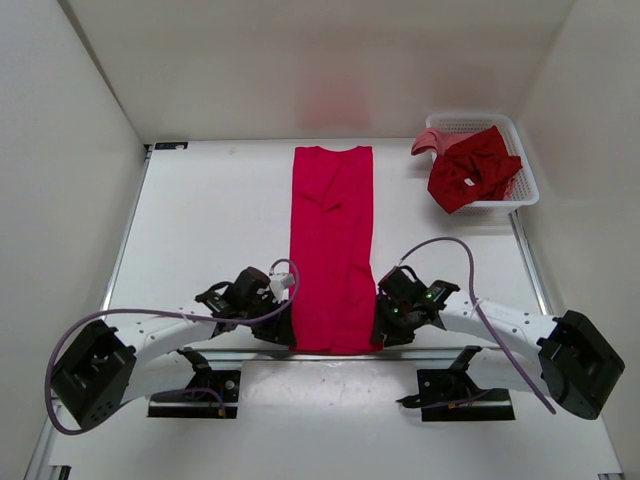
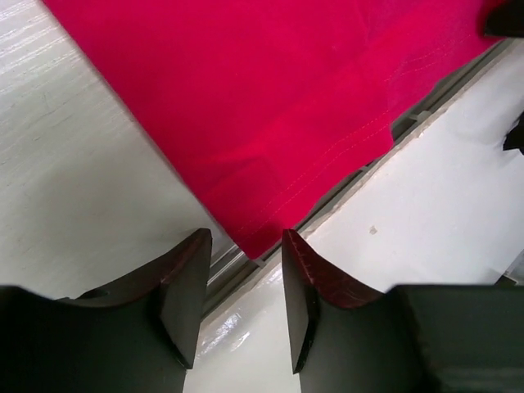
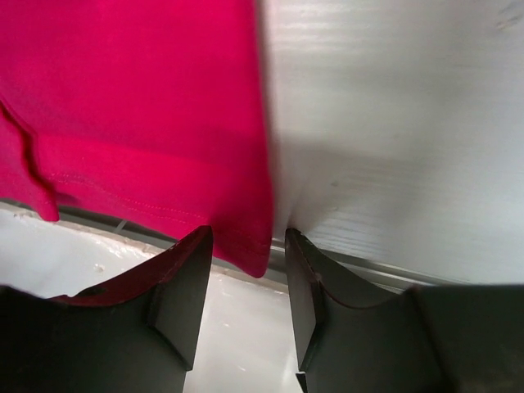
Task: Fold and stack the t-shirts
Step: Grab the bottom of the folded rectangular tshirt with both arms, then fold the folded rectangular tshirt in 1/3 of the way
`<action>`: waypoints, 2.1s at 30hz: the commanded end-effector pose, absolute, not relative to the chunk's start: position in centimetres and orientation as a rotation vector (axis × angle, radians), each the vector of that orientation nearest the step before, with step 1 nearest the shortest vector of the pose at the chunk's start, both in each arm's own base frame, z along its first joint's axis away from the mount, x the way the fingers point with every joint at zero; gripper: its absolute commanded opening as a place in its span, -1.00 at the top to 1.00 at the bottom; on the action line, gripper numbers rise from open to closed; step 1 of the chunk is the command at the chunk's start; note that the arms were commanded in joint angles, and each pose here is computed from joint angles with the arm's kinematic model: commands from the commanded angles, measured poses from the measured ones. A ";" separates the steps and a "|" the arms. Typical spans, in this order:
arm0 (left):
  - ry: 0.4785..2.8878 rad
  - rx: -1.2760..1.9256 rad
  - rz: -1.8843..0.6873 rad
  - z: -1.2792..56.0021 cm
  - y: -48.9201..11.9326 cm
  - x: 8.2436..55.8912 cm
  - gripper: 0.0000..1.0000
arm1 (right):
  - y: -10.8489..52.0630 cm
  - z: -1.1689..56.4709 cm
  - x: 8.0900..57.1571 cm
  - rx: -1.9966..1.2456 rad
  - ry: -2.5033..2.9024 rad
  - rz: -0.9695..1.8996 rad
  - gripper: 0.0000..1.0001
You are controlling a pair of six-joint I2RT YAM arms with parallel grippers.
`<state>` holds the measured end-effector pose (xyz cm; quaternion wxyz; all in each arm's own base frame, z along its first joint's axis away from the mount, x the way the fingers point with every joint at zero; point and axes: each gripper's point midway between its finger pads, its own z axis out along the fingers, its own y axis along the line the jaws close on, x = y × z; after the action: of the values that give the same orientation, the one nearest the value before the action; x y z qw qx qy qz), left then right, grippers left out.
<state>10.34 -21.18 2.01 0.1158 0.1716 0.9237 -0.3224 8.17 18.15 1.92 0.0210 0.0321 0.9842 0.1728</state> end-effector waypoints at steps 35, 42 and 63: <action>2.486 0.479 -0.832 12.0 -22.4 26.4 1.00 | 21.1 12.2 21.6 -0.095 2.758 0.731 1.00; 2.376 0.387 -0.727 14.9 -21.1 34.5 1.00 | 20.5 14.1 30.7 -0.107 2.671 0.696 1.00; 2.398 0.433 -0.621 11.0 -21.8 40.5 1.00 | 20.9 10.0 37.0 -0.127 2.737 0.655 0.97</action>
<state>38.76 -21.25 9.40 0.2763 0.1499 0.9199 -0.2342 35.58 20.63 9.23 0.1414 -0.0301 0.9632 0.2265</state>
